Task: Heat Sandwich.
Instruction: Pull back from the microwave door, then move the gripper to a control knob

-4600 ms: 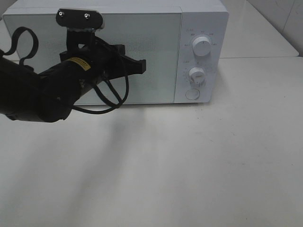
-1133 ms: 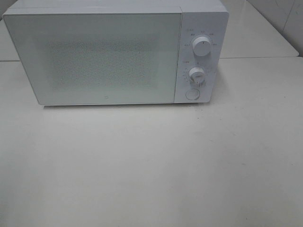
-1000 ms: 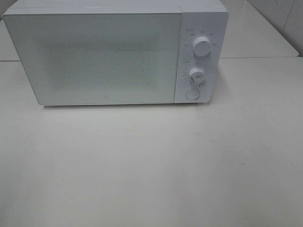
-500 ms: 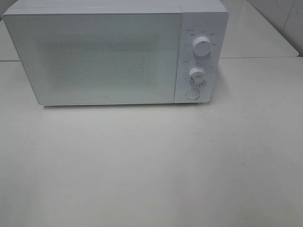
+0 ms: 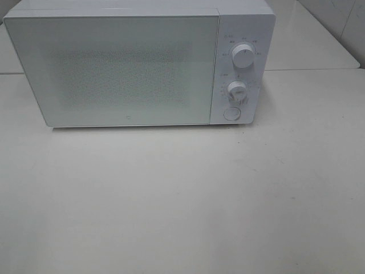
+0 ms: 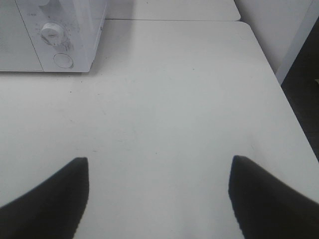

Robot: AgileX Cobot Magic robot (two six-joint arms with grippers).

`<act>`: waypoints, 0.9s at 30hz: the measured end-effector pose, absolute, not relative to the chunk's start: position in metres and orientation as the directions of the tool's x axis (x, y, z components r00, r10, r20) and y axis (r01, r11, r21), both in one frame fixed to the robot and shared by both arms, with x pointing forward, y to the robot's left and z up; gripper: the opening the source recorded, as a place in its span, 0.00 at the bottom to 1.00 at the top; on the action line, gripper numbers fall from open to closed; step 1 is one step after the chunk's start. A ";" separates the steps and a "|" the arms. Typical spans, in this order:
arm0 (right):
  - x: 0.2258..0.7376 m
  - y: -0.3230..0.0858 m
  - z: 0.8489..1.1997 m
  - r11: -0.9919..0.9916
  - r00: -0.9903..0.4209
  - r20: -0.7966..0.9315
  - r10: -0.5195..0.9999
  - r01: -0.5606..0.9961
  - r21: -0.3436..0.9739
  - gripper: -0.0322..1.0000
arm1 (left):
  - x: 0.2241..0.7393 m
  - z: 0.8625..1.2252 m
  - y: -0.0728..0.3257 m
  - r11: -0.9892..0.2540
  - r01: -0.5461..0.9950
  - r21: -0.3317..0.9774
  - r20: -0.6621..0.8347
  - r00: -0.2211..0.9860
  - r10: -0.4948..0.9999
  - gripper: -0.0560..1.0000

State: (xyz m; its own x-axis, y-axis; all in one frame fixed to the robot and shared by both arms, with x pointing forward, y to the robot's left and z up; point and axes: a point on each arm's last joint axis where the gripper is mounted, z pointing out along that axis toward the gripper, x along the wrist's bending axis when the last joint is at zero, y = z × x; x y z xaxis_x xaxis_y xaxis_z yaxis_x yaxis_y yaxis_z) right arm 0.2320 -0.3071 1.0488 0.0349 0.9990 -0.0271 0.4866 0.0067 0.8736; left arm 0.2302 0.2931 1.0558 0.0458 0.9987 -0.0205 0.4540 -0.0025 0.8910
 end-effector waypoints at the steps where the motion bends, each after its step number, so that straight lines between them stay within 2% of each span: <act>1: 0.232 -0.307 1.049 0.007 0.035 -0.027 0.999 0.487 0.874 0.76 | 0.230 1.056 0.293 -0.003 0.454 0.891 -0.021 0.046 0.999 0.98; 27: 0.232 -0.307 1.049 0.007 0.035 -0.027 0.999 0.487 0.874 0.76 | 0.230 1.056 0.293 -0.003 0.454 0.891 -0.021 0.046 0.999 0.98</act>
State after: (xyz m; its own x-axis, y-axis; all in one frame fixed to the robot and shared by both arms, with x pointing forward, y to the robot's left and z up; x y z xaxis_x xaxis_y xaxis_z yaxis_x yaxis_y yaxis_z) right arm 0.2320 -0.3071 1.0488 0.0349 0.9990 -0.0271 0.4866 0.0067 0.8736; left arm 0.2302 0.2931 1.0558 0.0458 0.9987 -0.0205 0.4540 -0.0025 0.8910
